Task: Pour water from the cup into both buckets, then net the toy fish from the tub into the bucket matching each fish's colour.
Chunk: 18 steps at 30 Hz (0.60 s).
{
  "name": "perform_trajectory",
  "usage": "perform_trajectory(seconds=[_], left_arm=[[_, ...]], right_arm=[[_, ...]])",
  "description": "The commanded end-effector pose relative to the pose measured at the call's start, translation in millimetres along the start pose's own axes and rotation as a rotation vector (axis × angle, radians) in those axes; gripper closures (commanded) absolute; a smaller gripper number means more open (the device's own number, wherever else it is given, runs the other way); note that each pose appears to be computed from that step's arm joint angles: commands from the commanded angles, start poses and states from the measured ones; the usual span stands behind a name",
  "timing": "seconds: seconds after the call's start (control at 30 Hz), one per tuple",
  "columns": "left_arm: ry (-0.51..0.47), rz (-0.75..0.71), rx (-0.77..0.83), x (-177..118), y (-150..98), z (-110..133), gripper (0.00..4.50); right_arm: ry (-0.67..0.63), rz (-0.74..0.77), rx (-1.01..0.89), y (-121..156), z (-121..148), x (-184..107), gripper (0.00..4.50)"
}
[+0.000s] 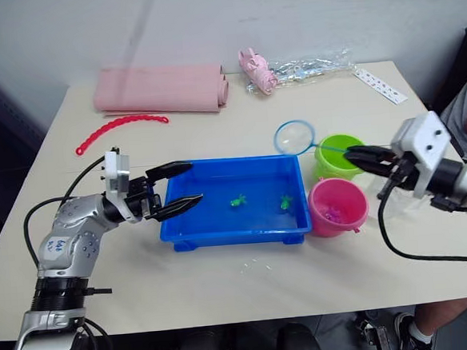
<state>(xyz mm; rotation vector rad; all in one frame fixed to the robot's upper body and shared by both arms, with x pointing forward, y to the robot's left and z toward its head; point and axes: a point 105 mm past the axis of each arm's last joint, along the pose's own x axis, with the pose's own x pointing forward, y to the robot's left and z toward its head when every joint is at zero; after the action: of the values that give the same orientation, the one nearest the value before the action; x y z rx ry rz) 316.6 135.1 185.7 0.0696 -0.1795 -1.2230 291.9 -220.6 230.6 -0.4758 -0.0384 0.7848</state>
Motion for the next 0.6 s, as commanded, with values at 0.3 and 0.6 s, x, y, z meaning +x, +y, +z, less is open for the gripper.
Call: perform_trajectory(seconds=[0.3, 0.6], left_arm=[[-0.003, 0.002, 0.047, -5, -4, 14, 0.02], [-0.001, -0.001, 0.035, -3, -12, 11, 0.02]], right_arm=[[0.411, 0.18, 0.433, 62, -15, 19, 4.5], [0.643, 0.226, 0.602, 57, -16, 23, 4.5]])
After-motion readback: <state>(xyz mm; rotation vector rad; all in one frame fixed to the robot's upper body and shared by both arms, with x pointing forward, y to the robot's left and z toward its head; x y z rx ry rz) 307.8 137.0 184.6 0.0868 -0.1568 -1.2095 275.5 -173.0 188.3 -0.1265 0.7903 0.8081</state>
